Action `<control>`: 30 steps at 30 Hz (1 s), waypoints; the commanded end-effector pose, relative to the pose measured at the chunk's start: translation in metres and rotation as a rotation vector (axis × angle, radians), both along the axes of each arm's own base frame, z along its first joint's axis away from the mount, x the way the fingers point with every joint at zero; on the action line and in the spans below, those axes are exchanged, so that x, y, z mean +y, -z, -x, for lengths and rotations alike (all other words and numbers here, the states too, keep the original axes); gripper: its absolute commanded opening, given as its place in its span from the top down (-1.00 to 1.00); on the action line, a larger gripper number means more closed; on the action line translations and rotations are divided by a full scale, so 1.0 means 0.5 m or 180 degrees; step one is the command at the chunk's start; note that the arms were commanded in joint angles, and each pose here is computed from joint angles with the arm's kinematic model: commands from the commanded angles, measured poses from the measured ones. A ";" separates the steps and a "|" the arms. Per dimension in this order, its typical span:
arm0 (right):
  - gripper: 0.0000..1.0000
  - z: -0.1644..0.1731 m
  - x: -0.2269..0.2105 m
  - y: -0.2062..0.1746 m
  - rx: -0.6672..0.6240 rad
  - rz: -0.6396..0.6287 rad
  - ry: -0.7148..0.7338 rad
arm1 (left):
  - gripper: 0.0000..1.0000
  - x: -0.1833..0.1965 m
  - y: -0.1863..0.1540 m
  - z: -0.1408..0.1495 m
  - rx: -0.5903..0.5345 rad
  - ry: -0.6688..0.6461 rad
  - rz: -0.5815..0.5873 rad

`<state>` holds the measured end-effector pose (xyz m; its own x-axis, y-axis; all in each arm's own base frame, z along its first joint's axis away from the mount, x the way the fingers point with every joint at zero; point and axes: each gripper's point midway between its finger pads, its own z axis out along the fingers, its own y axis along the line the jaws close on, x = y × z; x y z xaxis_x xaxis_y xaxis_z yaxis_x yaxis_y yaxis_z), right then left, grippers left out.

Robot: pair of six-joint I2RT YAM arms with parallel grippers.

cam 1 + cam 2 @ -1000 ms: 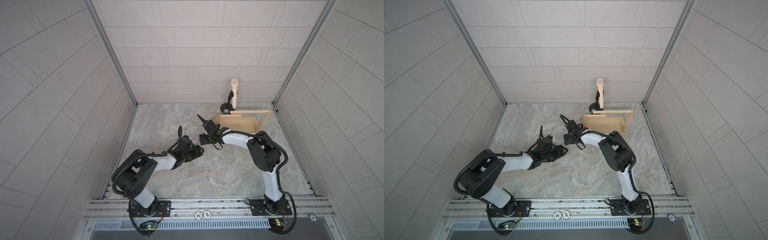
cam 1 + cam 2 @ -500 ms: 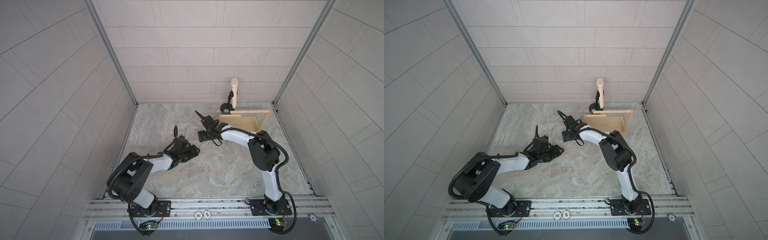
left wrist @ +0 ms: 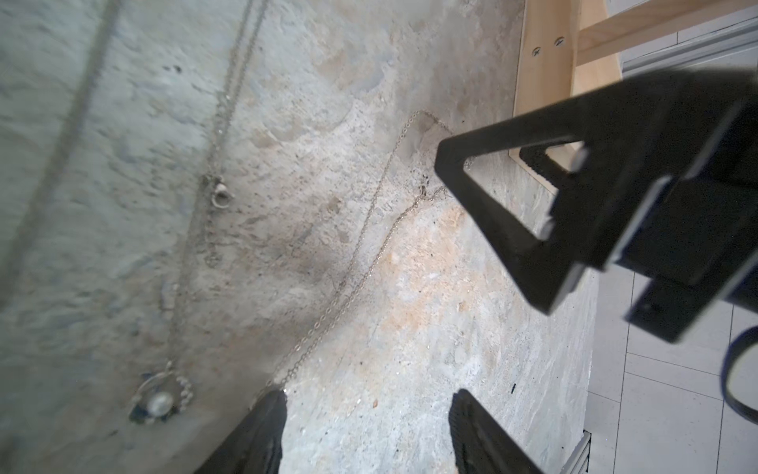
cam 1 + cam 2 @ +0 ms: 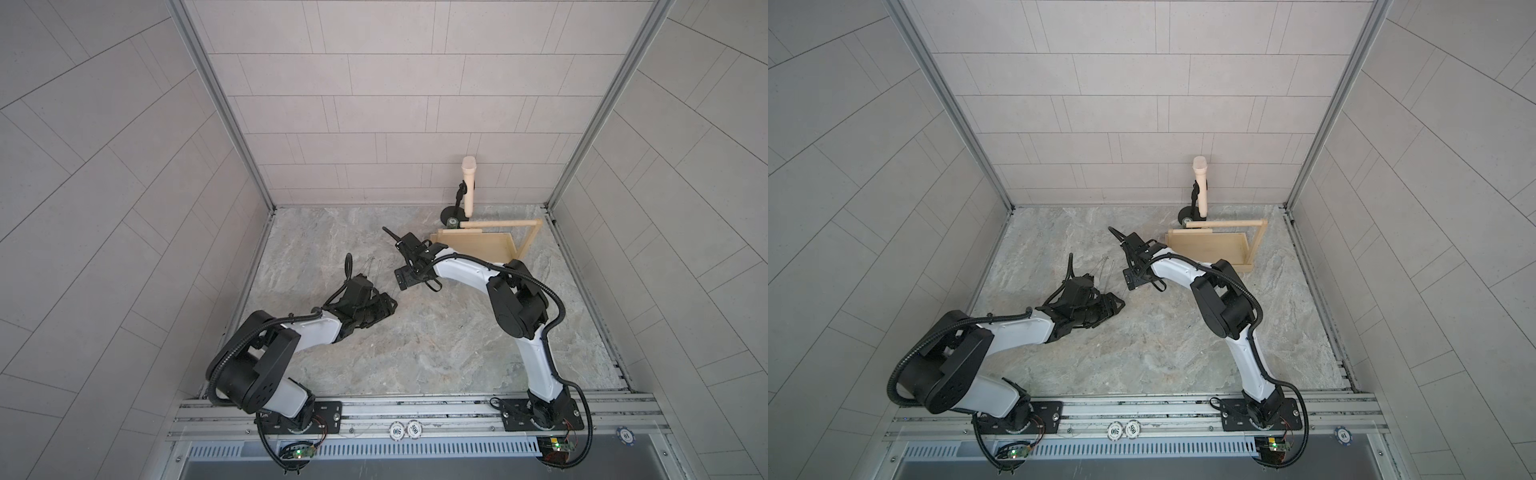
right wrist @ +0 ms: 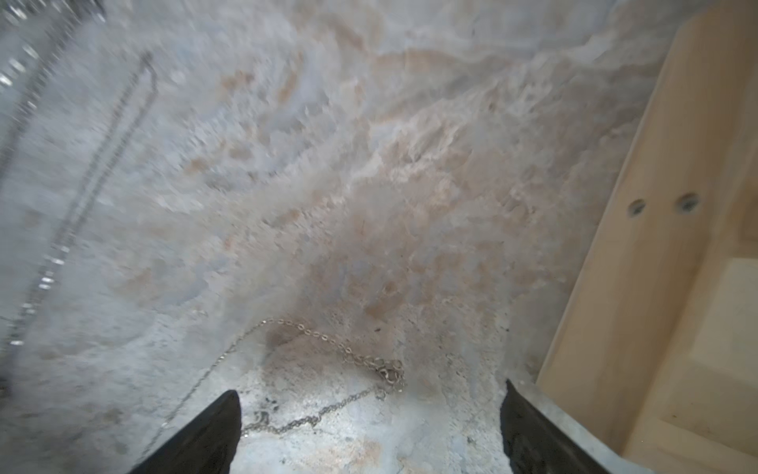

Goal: Take the necklace off the jewelry display stand
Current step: Place the necklace at the center of the board.

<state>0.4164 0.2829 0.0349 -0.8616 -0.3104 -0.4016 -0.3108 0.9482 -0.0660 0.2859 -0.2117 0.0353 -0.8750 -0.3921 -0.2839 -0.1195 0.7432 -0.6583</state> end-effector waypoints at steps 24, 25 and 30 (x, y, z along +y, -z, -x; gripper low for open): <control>-1.00 -0.089 -0.035 0.037 -0.0085 0.0978 -0.0005 | -0.39 0.065 0.083 0.087 0.0545 -0.0202 -0.0271; -0.99 -0.096 -0.031 0.034 -0.0107 0.0967 -0.0016 | -0.39 0.063 0.082 0.085 0.0538 -0.0204 -0.0266; -0.99 -0.115 -0.012 0.030 -0.0137 0.0917 -0.0058 | -0.39 0.057 0.073 0.075 0.0504 -0.0205 -0.0234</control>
